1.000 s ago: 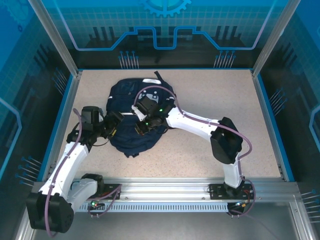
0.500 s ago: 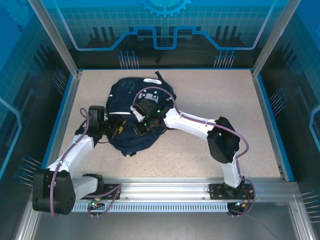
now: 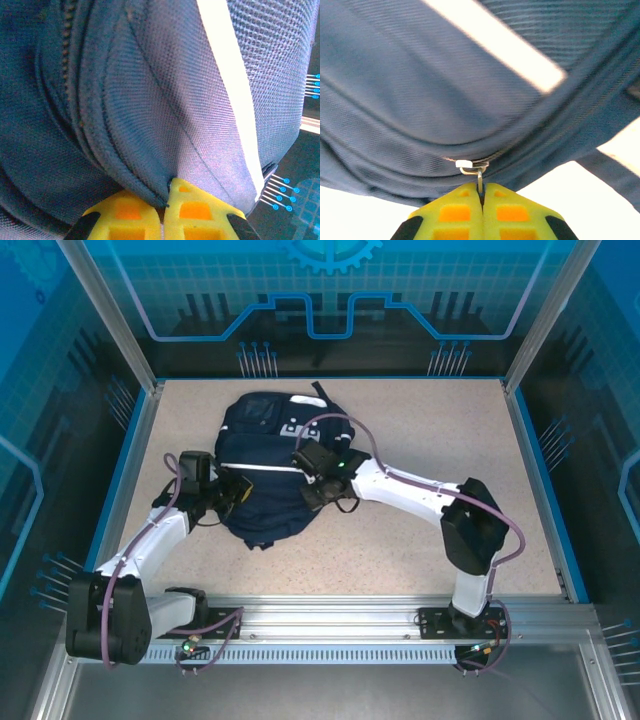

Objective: Pack books, pencil case, and school supplies into a backpack

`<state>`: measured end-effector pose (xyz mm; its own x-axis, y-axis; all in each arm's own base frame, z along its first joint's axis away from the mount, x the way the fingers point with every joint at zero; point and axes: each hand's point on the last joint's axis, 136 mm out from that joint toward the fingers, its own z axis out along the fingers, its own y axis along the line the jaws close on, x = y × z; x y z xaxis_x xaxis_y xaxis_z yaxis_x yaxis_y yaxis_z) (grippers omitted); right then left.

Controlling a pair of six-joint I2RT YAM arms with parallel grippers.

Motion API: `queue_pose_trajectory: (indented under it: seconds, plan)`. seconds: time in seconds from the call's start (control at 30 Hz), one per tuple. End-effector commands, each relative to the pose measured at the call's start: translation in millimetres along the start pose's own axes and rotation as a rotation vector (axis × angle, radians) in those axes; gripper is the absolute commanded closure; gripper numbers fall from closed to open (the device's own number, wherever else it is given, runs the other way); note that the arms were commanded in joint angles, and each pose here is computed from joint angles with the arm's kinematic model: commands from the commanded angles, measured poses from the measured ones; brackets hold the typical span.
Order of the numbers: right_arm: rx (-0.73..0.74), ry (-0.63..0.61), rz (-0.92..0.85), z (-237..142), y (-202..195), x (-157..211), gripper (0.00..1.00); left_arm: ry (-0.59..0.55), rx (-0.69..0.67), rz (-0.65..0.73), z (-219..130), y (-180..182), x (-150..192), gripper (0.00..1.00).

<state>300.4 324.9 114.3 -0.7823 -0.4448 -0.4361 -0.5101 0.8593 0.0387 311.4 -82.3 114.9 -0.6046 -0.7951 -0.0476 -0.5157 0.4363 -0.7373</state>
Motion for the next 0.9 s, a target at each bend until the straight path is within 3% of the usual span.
queue_pose_trajectory:
  seconds: [0.0, 0.27, 0.43, 0.73, 0.87]
  plan:
    - [0.126, 0.032, -0.006, -12, -51, 12, 1.0, 0.027, -0.1, 0.062, -1, 23, 5, 1.0]
    - [0.047, -0.064, -0.069, -11, -76, -37, 1.0, 0.09, -0.209, 0.12, -7, 47, 18, 1.0]
    - [0.045, -0.056, -0.037, -1, -88, -58, 1.0, 0.107, -0.209, 0.131, -6, 49, 20, 1.0]
    - [0.064, -0.038, 0.099, -7, -103, -41, 1.0, 0.112, -0.079, 0.226, -11, 10, 17, 1.0]
    - [0.093, -0.05, 0.171, -25, -125, -19, 1.0, 0.113, -0.014, 0.285, -23, -17, 16, 0.58]
